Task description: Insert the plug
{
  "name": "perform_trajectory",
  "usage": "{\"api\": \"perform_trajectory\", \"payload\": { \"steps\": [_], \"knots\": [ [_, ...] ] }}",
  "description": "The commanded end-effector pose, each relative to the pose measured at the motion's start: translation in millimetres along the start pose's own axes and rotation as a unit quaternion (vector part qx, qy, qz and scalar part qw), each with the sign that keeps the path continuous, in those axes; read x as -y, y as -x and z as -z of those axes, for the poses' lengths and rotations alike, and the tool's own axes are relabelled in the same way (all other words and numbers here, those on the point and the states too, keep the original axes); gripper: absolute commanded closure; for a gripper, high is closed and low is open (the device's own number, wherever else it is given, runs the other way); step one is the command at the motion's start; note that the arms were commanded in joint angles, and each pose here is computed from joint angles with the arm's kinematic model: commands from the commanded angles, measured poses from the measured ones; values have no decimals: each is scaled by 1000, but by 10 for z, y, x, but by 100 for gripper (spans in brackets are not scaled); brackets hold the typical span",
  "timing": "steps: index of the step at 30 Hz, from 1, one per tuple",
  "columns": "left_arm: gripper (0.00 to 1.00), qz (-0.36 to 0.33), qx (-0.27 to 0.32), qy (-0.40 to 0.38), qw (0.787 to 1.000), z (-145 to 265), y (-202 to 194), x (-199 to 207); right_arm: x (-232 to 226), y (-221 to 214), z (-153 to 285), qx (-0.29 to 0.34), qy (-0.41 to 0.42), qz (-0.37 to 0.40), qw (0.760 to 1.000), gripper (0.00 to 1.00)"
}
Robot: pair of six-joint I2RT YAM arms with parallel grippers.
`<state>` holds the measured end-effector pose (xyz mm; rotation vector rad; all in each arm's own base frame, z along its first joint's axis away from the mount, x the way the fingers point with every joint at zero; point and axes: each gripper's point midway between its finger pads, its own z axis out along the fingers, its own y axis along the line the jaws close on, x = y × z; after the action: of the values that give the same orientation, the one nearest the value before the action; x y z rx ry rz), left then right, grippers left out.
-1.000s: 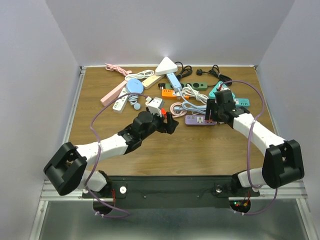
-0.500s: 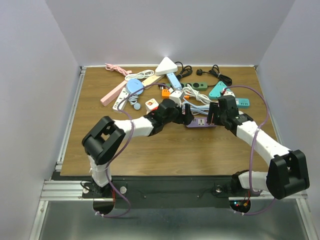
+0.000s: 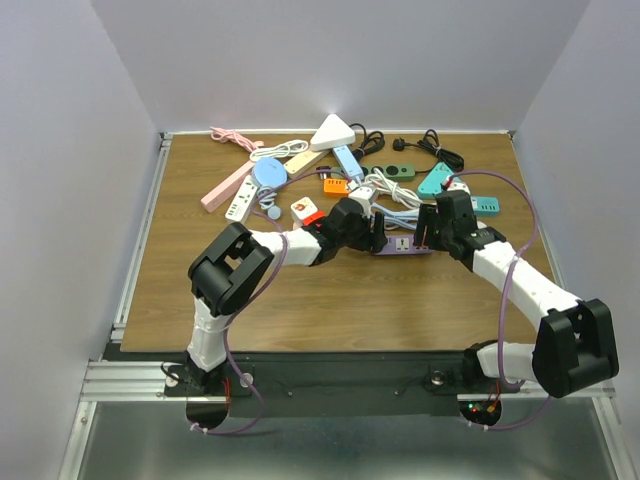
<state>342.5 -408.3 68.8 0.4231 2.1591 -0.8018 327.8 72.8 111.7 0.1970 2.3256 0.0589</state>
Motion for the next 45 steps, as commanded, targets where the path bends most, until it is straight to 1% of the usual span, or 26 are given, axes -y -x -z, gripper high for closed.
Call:
{"api": "perform_trajectory", "payload": {
  "steps": [1, 3, 4, 6, 10, 12, 25, 29, 36, 45],
  "knots": [
    [26, -6, 14, 8, 1000, -91, 144, 34, -68, 339, 46, 49, 9, -12, 999, 100],
    [31, -8, 5, 13, 1000, -168, 118, 6, -65, 336, 35, 47, 8, -10, 999, 100],
    [36, -8, 2, 14, 1000, -194, 105, 1, -60, 330, 33, 47, 7, -10, 999, 100],
    [40, -9, -8, 17, 1000, -254, 46, -19, -70, 327, 32, 47, 9, -9, 999, 100],
    [56, -8, -27, 16, 999, -336, -85, -62, -62, 318, 32, 47, 8, -6, 999, 100],
    [59, -6, -36, 16, 999, -348, -167, -84, -57, 301, 11, 42, 7, -2, 999, 100],
    [60, 6, -49, 8, 999, -280, -350, -103, -29, 119, -72, 13, 1, 2, 1000, 100],
    [60, 8, -46, 6, 999, -256, -334, -99, -14, 2, -129, -6, -5, 6, 1000, 100],
    [60, 9, -45, -1, 999, -255, -310, -62, 20, -108, -139, -12, -17, 5, 1000, 100],
    [62, 13, -49, -6, 999, -282, -326, -51, 66, -320, -176, -30, -29, 0, 999, 100]
  ]
}}
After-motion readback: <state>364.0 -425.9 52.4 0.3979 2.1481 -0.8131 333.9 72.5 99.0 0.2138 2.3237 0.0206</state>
